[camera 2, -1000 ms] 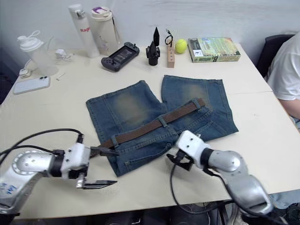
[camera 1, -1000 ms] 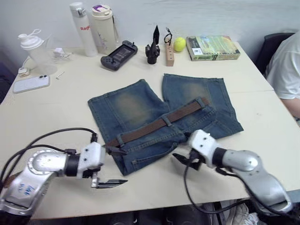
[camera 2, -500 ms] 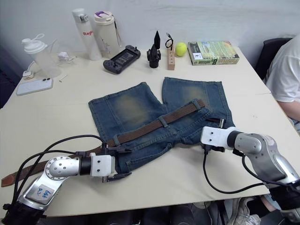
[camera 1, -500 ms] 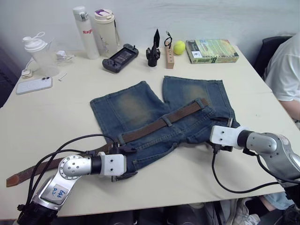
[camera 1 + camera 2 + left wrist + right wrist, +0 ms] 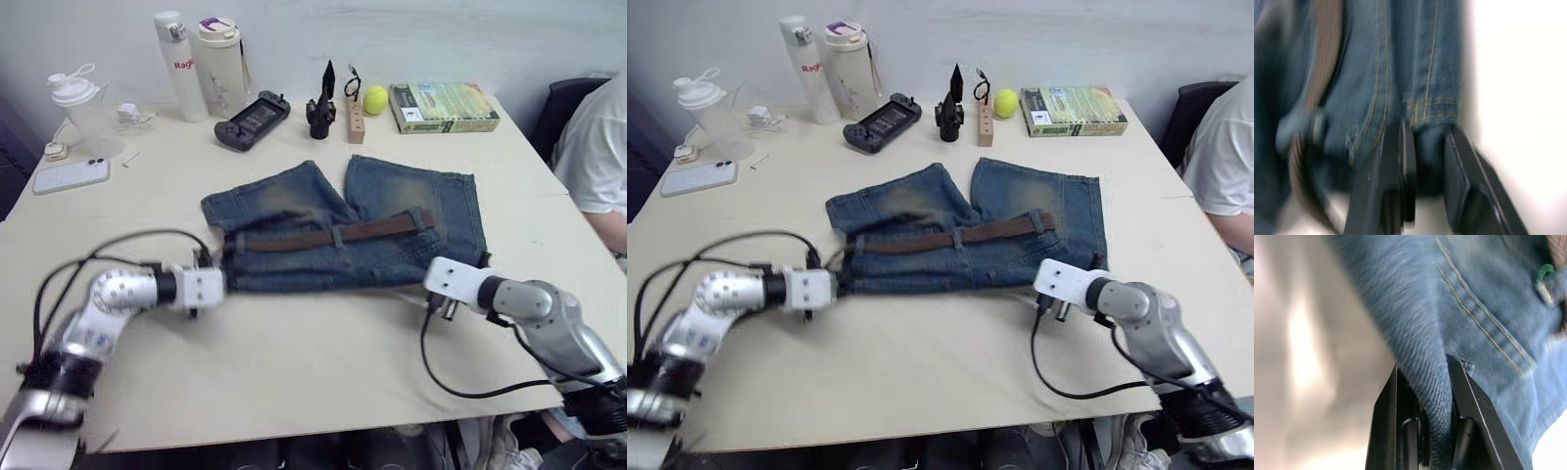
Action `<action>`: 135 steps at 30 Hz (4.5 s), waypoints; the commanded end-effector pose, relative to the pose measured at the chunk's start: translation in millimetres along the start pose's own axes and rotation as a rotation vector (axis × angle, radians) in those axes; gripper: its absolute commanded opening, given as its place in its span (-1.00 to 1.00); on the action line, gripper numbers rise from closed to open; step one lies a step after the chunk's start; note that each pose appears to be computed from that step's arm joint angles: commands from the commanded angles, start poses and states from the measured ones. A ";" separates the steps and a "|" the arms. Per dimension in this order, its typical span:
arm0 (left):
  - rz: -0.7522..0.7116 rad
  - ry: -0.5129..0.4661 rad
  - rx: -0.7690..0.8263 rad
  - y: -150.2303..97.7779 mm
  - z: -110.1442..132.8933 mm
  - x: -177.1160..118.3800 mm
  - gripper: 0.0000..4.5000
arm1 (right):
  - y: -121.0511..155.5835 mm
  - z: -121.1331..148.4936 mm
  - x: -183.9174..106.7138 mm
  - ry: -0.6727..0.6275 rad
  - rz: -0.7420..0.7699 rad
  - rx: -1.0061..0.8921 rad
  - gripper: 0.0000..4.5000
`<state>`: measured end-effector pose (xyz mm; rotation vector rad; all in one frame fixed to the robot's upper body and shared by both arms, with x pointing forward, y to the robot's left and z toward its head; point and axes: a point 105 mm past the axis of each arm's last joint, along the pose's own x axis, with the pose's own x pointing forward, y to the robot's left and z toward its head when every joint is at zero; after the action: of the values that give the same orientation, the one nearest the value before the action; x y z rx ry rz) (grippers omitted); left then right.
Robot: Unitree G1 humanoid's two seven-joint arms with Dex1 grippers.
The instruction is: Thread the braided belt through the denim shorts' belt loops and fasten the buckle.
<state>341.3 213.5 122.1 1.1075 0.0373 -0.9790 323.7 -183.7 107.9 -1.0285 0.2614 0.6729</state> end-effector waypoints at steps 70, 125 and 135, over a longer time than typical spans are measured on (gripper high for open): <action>-0.076 -0.328 -1.197 68.3 6.0 27.3 -0.55 | -108.2 23.7 44.8 -0.185 0.100 1.104 -0.84; -0.239 -0.404 -0.636 22.1 45.2 -65.2 0.97 | -37.1 85.8 -101.4 -0.562 0.445 0.399 1.00; -0.075 -0.303 -0.639 50.4 24.7 14.7 0.97 | -38.5 20.8 -1.7 -0.132 0.160 0.407 1.00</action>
<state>367.0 189.6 164.0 0.3225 0.1325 -1.1171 340.9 -180.9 145.0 -0.5279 0.3668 0.8008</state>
